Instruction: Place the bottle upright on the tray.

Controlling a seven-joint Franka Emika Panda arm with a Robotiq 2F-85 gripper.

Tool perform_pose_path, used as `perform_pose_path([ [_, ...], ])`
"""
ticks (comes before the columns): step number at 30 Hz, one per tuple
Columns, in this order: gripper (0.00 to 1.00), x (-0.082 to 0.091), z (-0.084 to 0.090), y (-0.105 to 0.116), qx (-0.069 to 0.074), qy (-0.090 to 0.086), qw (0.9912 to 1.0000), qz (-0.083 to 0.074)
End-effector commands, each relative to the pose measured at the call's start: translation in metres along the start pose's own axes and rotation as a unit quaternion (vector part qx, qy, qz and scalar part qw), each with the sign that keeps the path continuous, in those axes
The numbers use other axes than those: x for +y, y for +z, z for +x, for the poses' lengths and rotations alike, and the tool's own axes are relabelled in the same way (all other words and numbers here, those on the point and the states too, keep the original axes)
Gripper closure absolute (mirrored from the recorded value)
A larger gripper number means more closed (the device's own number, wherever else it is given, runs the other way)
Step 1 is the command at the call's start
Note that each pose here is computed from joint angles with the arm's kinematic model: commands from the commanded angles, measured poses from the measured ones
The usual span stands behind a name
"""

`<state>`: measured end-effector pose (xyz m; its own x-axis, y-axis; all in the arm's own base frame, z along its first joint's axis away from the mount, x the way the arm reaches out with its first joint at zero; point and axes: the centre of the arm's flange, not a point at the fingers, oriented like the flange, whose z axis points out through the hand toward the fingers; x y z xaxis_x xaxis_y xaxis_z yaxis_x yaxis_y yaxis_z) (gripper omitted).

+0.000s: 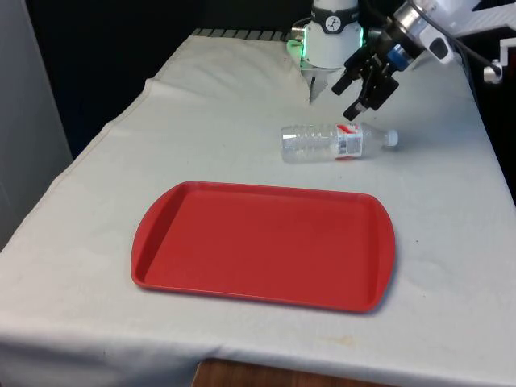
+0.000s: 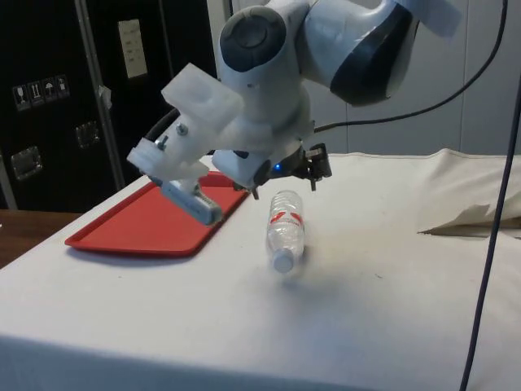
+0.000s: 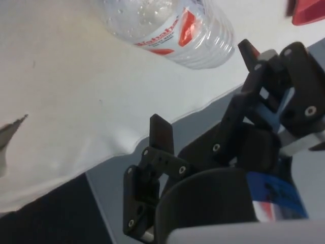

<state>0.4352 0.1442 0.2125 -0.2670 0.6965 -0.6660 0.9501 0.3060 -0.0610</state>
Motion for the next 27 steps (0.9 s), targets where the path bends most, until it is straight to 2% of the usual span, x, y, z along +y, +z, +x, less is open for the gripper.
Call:
perform_pose_path([
  [1,0.00,0.002,0.002,-0.002,-0.011,0.003,0.99993,-0.003],
  [8,0.00,0.005,0.017,-0.005,-0.033,0.009,0.99937,-0.008],
  [9,0.00,0.004,0.016,-0.004,-0.028,0.007,0.99958,-0.004],
  [10,0.00,0.005,0.019,-0.005,-0.036,0.010,0.99926,-0.009],
  [16,0.00,0.007,0.031,-0.006,-0.049,0.018,0.99845,-0.019],
  [17,0.00,0.008,0.034,-0.006,-0.054,0.020,0.99807,-0.023],
  [18,0.00,0.006,0.032,-0.005,-0.047,0.017,0.99859,-0.018],
  [19,0.00,0.008,0.036,-0.006,-0.056,0.022,0.99788,-0.024],
  [24,0.00,0.010,0.046,-0.005,-0.070,0.028,0.99654,-0.034],
  [25,0.00,0.009,0.045,-0.004,-0.064,0.026,0.99717,-0.029],
  [26,0.00,0.010,0.048,-0.005,-0.073,0.029,0.99633,-0.035],
  [27,0.00,0.009,0.051,-0.004,-0.075,0.028,0.99610,-0.036],
])
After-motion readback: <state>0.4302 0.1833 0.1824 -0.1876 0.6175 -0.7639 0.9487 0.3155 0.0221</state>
